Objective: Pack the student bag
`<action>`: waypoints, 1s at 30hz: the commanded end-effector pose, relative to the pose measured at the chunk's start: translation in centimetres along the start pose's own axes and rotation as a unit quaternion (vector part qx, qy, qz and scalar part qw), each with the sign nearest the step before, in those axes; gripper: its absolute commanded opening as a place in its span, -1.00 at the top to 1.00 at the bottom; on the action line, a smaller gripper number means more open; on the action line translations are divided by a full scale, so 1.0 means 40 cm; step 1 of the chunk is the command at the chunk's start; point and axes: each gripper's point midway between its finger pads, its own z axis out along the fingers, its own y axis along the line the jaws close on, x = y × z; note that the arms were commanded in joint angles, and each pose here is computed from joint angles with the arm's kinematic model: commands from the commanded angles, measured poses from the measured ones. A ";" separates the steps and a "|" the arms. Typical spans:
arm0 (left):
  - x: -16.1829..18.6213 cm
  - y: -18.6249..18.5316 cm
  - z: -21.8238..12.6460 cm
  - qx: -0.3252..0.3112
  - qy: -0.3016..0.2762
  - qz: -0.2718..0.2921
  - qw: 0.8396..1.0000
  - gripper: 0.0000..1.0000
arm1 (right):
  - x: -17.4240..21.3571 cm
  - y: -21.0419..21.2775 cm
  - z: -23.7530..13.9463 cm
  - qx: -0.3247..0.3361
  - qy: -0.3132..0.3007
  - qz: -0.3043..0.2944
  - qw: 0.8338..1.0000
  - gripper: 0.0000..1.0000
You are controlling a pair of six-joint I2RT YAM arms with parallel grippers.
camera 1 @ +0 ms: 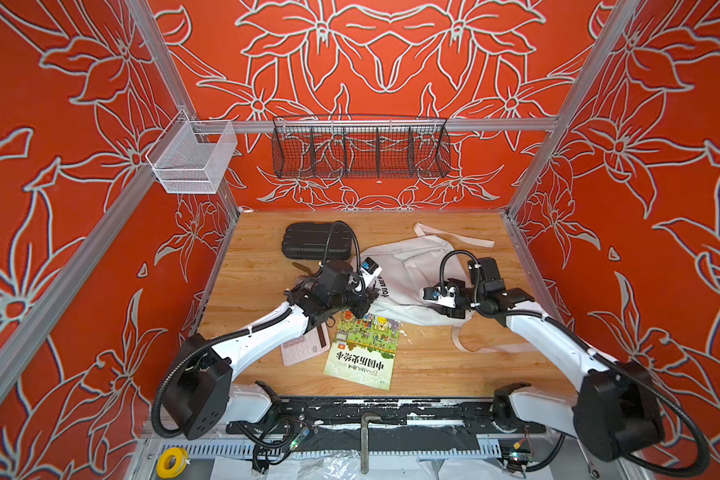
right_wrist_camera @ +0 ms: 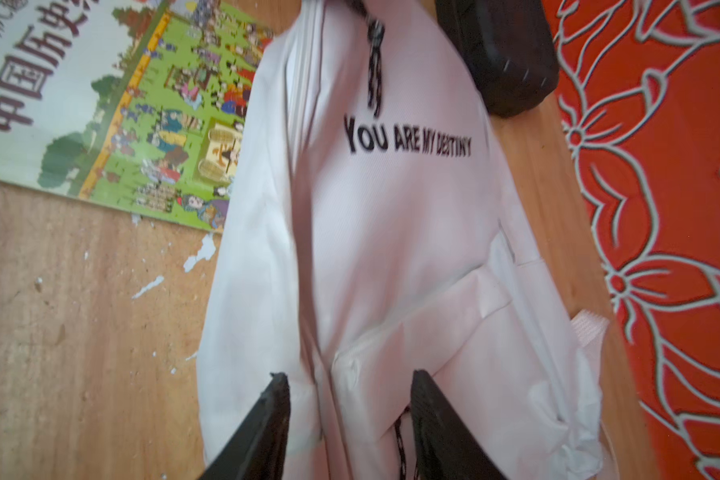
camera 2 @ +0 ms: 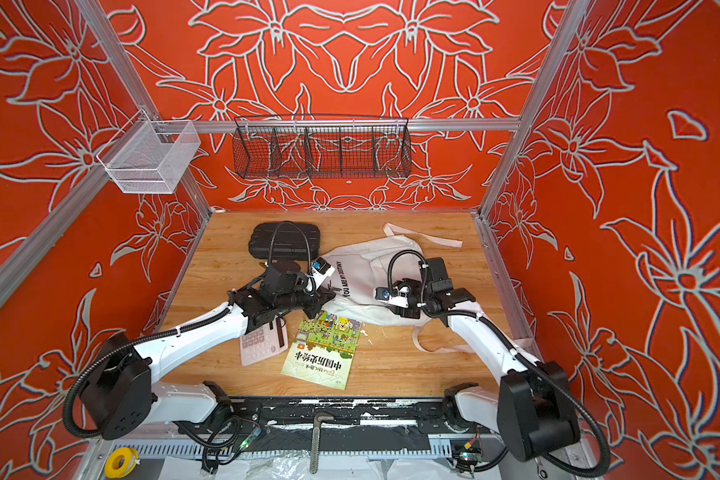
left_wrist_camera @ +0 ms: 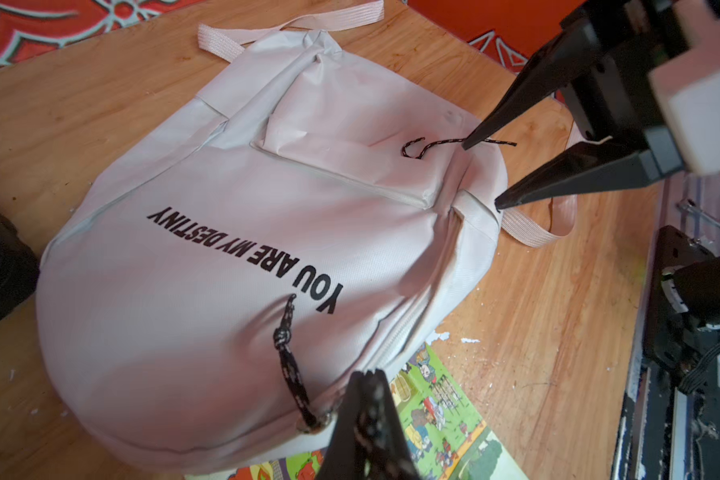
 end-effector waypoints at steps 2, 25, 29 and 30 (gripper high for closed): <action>-0.062 -0.037 0.002 0.027 -0.026 0.001 0.999 1.00 | -0.121 0.003 0.006 -0.010 -0.032 0.039 0.999 0.01; -0.147 -0.099 -0.020 0.039 -0.067 0.007 0.997 1.00 | -0.094 0.056 0.161 -0.012 -0.004 0.096 0.995 0.24; -0.138 -0.095 -0.009 0.036 -0.052 0.007 0.998 1.00 | -0.116 0.063 0.145 0.000 -0.042 0.074 0.996 0.75; -0.135 -0.091 -0.006 0.033 -0.046 0.008 0.998 0.85 | -0.128 0.059 0.138 0.010 -0.058 0.066 0.996 0.83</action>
